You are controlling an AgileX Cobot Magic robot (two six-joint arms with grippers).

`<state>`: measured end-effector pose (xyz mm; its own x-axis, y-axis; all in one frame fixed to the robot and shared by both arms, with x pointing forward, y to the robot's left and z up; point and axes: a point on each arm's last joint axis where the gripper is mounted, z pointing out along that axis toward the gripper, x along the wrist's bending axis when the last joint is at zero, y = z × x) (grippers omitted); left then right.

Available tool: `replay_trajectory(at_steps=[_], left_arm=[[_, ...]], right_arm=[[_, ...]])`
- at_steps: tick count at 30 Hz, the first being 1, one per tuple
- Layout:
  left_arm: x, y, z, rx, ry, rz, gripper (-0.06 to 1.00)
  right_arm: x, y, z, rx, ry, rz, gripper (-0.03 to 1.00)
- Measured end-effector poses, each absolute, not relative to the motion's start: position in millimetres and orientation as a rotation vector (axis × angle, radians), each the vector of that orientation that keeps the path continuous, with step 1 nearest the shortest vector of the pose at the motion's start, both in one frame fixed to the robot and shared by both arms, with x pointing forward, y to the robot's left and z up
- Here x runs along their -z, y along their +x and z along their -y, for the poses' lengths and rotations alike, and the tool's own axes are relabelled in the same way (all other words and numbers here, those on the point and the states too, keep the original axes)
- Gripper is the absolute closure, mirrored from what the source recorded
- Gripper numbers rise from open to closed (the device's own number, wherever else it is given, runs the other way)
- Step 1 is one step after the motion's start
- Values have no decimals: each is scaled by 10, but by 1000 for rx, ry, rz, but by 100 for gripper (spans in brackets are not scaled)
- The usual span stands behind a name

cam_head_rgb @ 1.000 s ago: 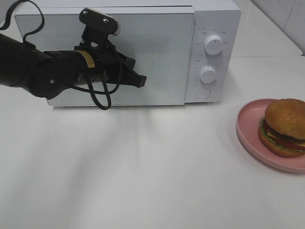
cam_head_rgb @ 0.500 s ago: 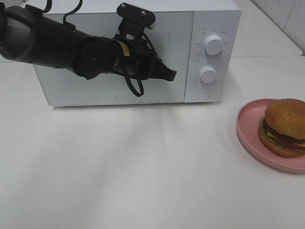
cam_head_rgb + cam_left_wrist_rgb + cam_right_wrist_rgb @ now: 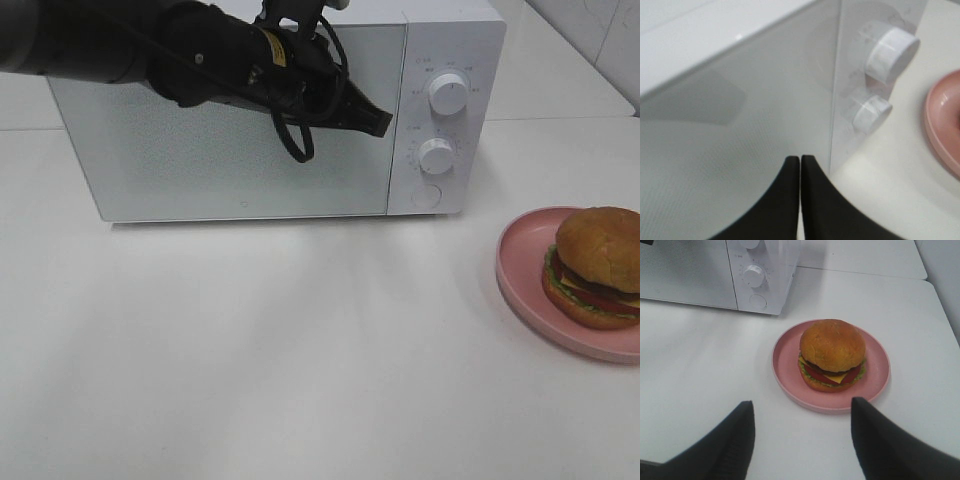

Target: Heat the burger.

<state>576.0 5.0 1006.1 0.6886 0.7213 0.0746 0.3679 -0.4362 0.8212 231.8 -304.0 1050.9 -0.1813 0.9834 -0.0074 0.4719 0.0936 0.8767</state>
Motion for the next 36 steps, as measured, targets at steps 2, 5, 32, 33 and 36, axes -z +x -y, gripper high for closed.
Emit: replay_trajectory(at_steps=[2,5,32,33,36], left_arm=[[-10167,5646,-118,-507,2151,-863,94],[-10294,5544,-224,-484,2229,-900,94],[-10931,5328,-1912,-423,2412,-1723,94],[-10921,5329,-2145,-420,2362,-1821,94],[-10937,5257,-2442,-425,2284,-1935,94]], right_arm=[[-10509,2318,3040,-1019,1437,-1734,44],[-10509,2318,3040,-1019,1437,-1734,44],[-10509,2318,3040,-1019,1437,-1734,44],[-10509,2318,3040,-1019,1437,-1734,44],[-10509,2318,3040,-1019,1437,-1734,44]])
